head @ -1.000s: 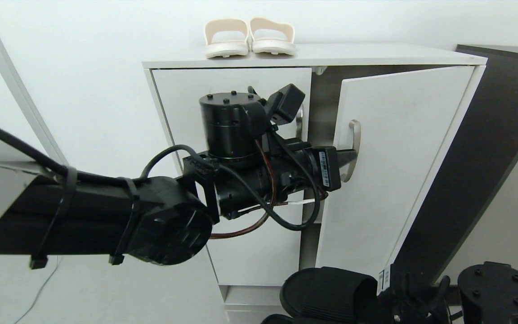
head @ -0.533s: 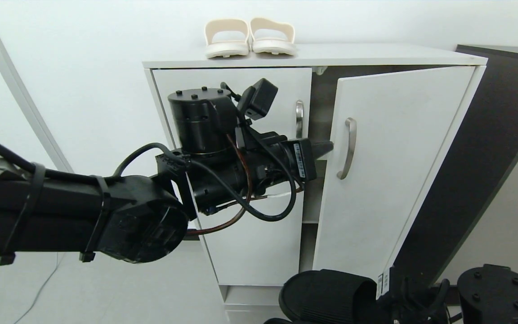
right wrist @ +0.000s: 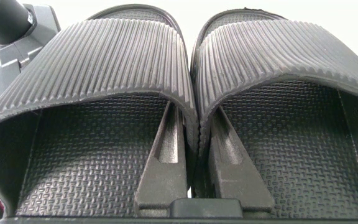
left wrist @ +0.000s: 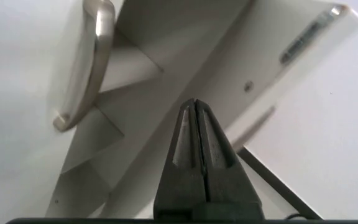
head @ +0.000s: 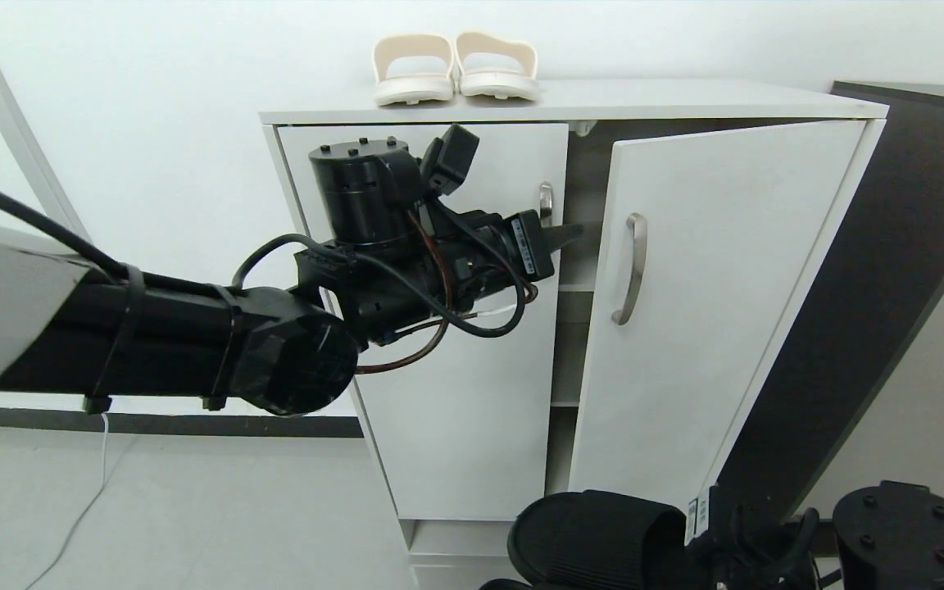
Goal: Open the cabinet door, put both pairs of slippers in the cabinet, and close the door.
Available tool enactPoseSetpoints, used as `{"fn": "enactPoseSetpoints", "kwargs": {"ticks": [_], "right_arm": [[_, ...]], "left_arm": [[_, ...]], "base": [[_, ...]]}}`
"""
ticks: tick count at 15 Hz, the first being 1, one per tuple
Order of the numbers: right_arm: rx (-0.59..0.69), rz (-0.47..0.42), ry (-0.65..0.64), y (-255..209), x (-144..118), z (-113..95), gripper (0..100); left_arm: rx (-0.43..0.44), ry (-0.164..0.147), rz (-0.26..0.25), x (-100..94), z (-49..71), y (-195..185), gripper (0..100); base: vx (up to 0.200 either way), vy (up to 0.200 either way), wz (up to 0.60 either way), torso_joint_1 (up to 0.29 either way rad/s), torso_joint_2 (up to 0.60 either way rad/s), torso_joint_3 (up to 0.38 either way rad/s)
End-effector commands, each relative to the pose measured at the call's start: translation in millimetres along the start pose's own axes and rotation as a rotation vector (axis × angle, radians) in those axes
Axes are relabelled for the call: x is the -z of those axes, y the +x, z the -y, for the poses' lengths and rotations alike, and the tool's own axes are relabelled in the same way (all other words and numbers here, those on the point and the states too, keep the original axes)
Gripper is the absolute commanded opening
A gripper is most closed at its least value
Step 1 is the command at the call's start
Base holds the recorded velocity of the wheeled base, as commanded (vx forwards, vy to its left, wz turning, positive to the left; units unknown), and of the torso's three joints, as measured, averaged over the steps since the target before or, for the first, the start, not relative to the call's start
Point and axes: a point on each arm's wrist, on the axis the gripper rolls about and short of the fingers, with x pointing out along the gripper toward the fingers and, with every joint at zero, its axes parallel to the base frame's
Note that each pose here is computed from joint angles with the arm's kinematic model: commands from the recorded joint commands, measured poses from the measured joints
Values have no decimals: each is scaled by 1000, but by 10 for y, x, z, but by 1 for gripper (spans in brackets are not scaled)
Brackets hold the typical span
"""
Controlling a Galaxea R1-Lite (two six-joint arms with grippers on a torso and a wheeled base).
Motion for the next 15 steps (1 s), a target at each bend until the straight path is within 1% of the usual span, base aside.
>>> {"fn": "enactPoseSetpoints", "kwargs": {"ticks": [1,3,6,8,9,10,11,12,13,14,15], "right_arm": [[0,-5,1,9,9,1,0],[0,-10,0,17,16,3,0],[1,-13,-11,22,21,5,0],[0,-13,-11,22,21,4,0],[0,-16,-11,24,28,4,0],[0,-23,-9,37,40,8,0],[0,-25,-8,39,42,8,0],[0,-28,-8,40,49,9,0],[1,-28,-8,40,49,9,0],[1,-28,-8,40,49,9,0],[1,-28,-8,40,49,9,0]], "left_arm": [[-8,-6,-9,73,-114,135,0],[0,-7,-10,91,-112,198,0],[5,-8,3,64,-124,257,0],[8,-9,-1,85,-123,285,0],[27,-10,-7,115,-64,311,0],[57,-14,-26,212,48,369,0],[70,-13,-30,235,100,380,0],[116,-10,-34,288,282,398,0],[140,-9,-33,304,377,394,0],[156,-11,-38,323,448,388,0],[160,-10,-36,320,477,386,0]], "base": [[0,0,0,0,0,0],[0,0,0,0,0,0],[0,0,0,0,0,0],[-200,0,0,5,5,2],[-200,0,0,-2,7,2],[-200,0,0,2,2,7],[-200,0,0,-2,2,2],[-200,0,0,-2,-2,-7],[-200,0,0,2,7,-2],[-200,0,0,2,7,7],[-200,0,0,-7,2,2]]}}
